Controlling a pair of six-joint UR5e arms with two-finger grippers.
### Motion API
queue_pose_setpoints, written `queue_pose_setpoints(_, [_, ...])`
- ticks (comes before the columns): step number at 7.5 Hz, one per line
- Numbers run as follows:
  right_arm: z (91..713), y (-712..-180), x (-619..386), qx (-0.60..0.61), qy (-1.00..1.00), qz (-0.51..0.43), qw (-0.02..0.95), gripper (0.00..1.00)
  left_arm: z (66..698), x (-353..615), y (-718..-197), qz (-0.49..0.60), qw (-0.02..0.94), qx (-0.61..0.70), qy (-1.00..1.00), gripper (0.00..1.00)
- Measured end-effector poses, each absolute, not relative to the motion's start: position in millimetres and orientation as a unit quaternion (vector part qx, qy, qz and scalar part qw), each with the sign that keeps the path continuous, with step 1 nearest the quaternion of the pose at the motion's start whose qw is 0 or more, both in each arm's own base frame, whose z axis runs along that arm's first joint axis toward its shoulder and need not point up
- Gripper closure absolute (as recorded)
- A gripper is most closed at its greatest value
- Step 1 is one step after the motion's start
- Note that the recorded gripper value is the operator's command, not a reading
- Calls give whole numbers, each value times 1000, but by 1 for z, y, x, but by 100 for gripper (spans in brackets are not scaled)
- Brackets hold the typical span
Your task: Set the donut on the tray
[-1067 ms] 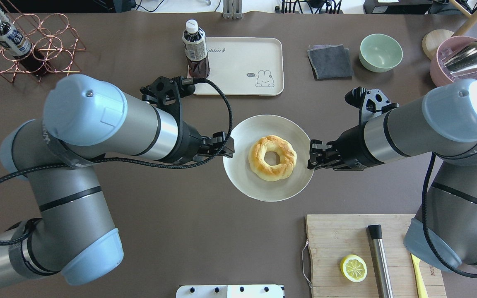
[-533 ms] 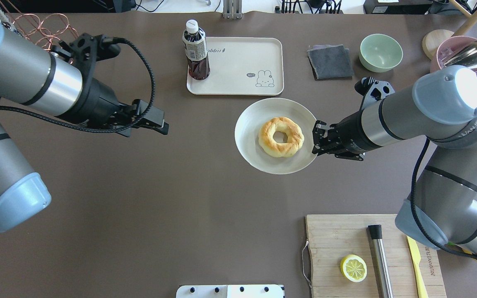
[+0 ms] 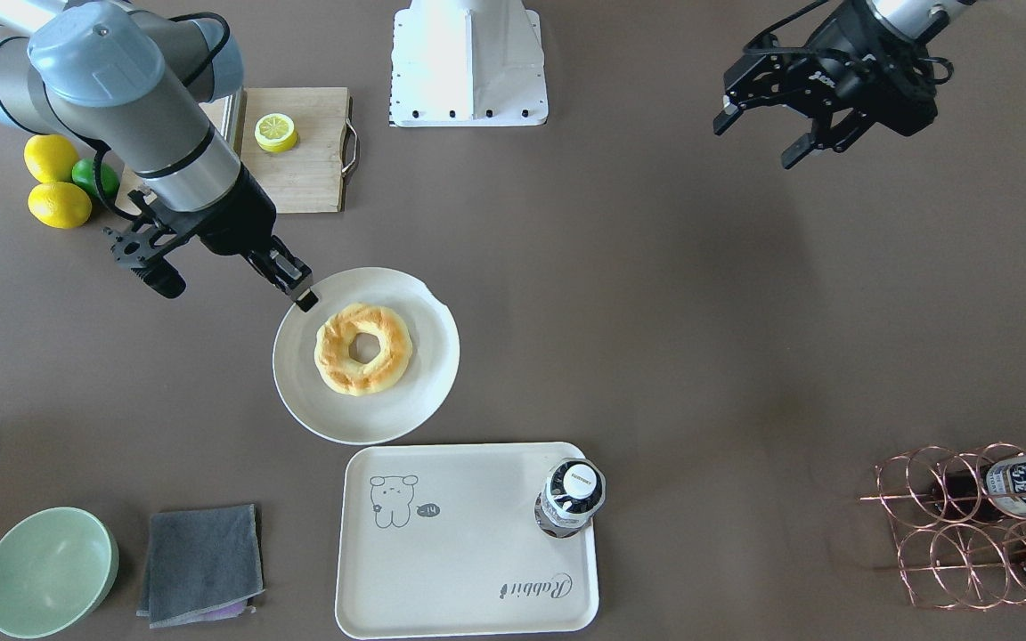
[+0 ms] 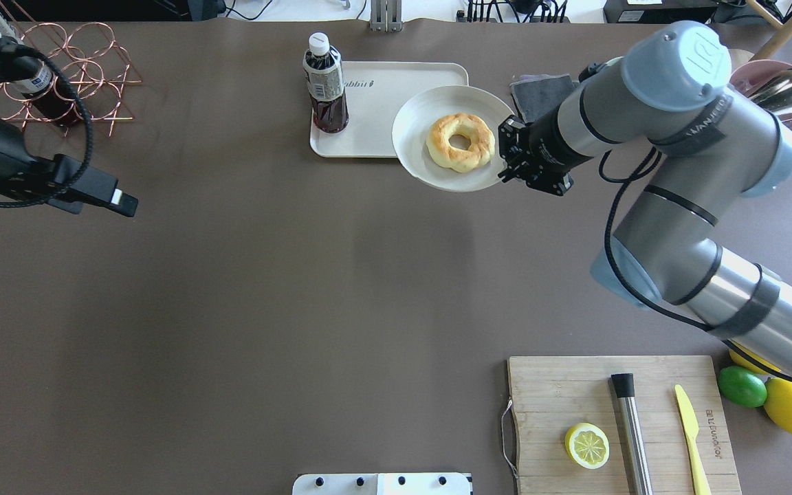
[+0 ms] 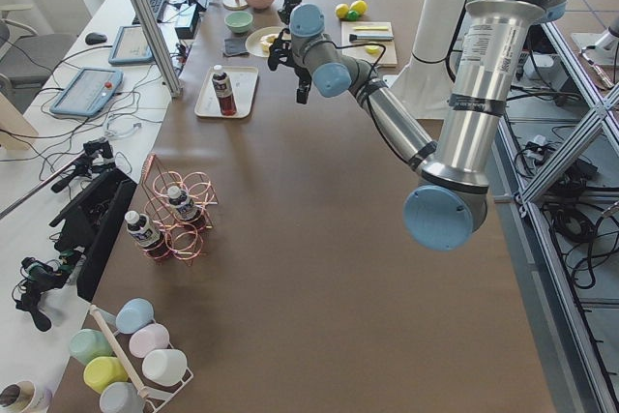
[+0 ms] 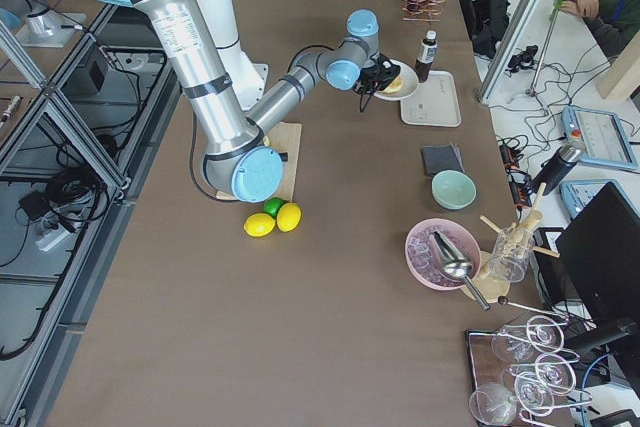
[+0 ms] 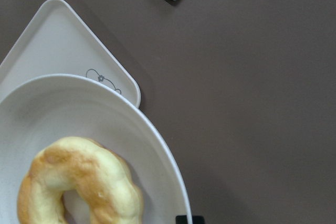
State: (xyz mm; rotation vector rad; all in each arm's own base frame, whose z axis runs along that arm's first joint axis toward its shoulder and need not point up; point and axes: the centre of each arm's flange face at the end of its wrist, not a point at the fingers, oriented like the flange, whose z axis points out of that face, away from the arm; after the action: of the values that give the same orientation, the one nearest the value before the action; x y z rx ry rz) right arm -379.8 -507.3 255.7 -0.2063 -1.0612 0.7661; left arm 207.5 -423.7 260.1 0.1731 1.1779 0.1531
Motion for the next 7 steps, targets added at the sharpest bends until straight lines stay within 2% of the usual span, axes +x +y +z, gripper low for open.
queue_pose_setpoints(2, [232,-577,-424,-115,-467,436,761,100,294,170,-425,81,824,87,554,1])
queue_pose_setpoints(4, [217,-625,-468,-122,-444,500,733,100,300,162,-424,83,823,90,554,1])
queue_pose_setpoints(7, [234,-650,-530,-108,-449,549,697,100,302,159,-420,82,823,90,554,1])
